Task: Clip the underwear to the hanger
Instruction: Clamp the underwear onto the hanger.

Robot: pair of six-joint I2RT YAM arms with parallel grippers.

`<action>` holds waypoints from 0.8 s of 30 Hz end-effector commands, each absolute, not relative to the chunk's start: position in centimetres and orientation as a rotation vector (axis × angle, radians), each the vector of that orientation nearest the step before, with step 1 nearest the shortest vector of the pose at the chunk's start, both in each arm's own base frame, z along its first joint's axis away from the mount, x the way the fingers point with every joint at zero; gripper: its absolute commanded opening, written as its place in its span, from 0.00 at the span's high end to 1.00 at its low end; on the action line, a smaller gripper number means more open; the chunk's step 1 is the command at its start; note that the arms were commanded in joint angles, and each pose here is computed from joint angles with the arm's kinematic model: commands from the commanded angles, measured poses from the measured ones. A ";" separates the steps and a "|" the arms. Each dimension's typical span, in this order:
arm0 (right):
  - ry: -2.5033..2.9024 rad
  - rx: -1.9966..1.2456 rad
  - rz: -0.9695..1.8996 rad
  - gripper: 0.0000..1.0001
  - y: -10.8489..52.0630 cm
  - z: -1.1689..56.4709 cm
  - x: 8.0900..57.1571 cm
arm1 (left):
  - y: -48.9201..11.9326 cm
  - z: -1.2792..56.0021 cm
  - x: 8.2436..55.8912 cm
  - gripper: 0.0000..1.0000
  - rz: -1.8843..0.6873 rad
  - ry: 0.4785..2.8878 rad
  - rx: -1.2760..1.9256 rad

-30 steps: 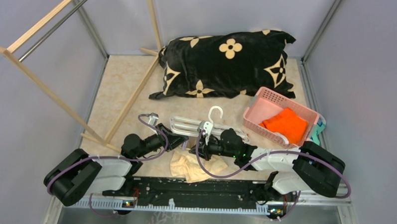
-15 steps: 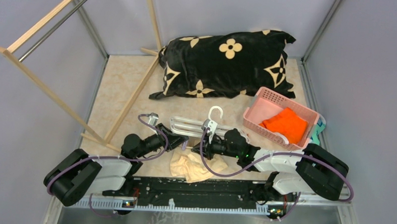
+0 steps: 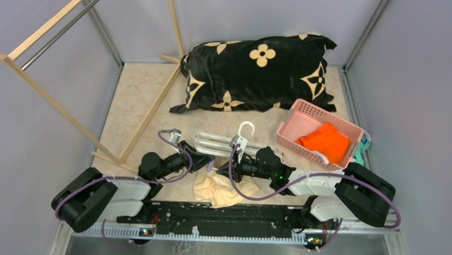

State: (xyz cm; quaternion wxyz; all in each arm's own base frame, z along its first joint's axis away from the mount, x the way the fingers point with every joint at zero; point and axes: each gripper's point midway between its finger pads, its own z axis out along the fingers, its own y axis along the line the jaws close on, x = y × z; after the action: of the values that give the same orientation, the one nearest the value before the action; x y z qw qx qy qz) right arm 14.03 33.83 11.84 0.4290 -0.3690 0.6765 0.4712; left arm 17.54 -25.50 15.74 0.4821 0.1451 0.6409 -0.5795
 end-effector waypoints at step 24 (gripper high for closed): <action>1.642 -0.832 1.193 1.00 33.2 13.4 14.8 | -25.7 16.8 16.2 1.00 -1.465 1.449 0.431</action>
State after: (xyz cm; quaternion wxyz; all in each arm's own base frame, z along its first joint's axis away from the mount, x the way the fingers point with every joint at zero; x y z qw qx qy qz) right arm 14.49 33.25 11.41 0.4304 -0.3471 0.6877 0.4704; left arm 17.39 -25.95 15.43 0.4815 0.1618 0.6308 -0.5866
